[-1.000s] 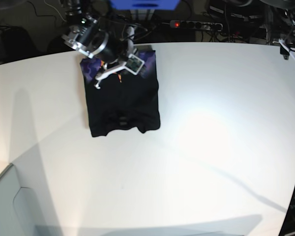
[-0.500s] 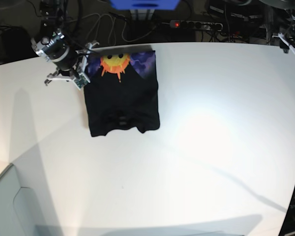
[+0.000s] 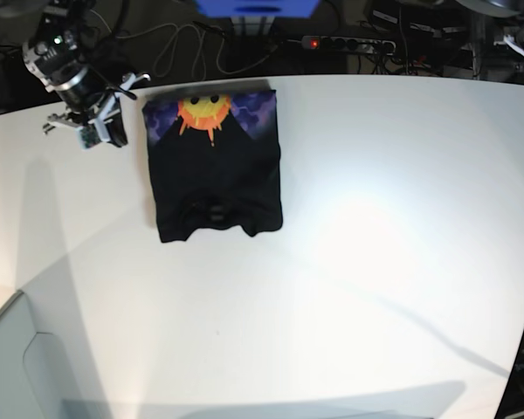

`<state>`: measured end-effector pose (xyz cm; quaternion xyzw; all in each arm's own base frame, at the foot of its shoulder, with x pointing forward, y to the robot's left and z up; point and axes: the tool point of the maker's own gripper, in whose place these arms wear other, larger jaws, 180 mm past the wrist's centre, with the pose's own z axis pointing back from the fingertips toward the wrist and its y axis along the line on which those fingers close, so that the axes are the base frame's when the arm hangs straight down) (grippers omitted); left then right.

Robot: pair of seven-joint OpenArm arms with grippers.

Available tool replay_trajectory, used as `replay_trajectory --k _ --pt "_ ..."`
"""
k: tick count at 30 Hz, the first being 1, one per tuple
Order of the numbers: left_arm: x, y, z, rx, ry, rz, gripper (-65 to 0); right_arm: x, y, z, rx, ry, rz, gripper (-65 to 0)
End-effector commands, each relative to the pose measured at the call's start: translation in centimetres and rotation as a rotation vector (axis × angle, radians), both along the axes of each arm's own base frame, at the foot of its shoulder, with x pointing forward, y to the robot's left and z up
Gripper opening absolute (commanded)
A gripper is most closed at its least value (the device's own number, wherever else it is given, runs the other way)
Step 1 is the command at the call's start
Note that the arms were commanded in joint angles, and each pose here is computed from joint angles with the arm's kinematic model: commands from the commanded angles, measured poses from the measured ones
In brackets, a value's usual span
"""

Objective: Fold the T-shirt properly

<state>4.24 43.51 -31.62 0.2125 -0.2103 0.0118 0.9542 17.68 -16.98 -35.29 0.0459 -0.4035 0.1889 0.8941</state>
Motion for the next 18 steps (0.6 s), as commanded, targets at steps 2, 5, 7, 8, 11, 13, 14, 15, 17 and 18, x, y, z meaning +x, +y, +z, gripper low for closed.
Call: replay_trajectory --k 2,5,7,8,11,13,14,15,17,18 --pt "-1.3 -0.1 0.2 -0.021 0.01 -0.002 -35.9 -2.3 -0.9 -0.4 -0.014 0.046 -0.017 -65.0" --pt "-3.5 -1.0 -1.6 -0.106 0.019 0.052 -50.9 -5.9 -2.0 -1.6 -0.026 0.138 -0.071 -65.0" --pt "-5.4 -1.6 -3.4 -0.16 0.041 0.109 -62.1 -8.4 -2.7 -2.3 -0.036 0.2 -0.1 -65.0" --pt "-6.3 -1.9 -4.5 -0.191 0.052 0.139 -65.0 -9.5 -2.8 -2.6 -0.038 0.231 -0.105 -65.0" --pt "-7.8 -3.1 -7.6 -0.28 0.087 0.181 -65.0 -13.0 -3.1 -4.5 -0.018 0.336 -0.122 -65.0" --pt "-7.2 -4.7 -10.2 -0.342 0.064 0.167 -65.0 -15.1 -3.4 -6.5 0.011 0.414 -0.15 -65.0" --pt "-7.1 -5.5 -11.4 -0.362 0.056 0.15 -65.0 -15.9 -3.9 -7.5 0.016 0.447 -0.159 -65.0" --pt "-6.8 -6.4 -12.8 -0.383 0.053 0.13 -65.0 -16.2 -4.3 -8.6 0.027 0.472 -0.165 -65.0" --pt "-6.9 -8.9 -15.7 -0.446 0.053 0.109 -65.0 -17.1 -5.0 -11.1 0.062 0.53 -0.197 -65.0" --pt "-6.7 -10.0 -17.1 -0.479 0.048 0.103 -65.0 -17.0 -5.1 -12.4 0.092 0.54 -0.218 -65.0"
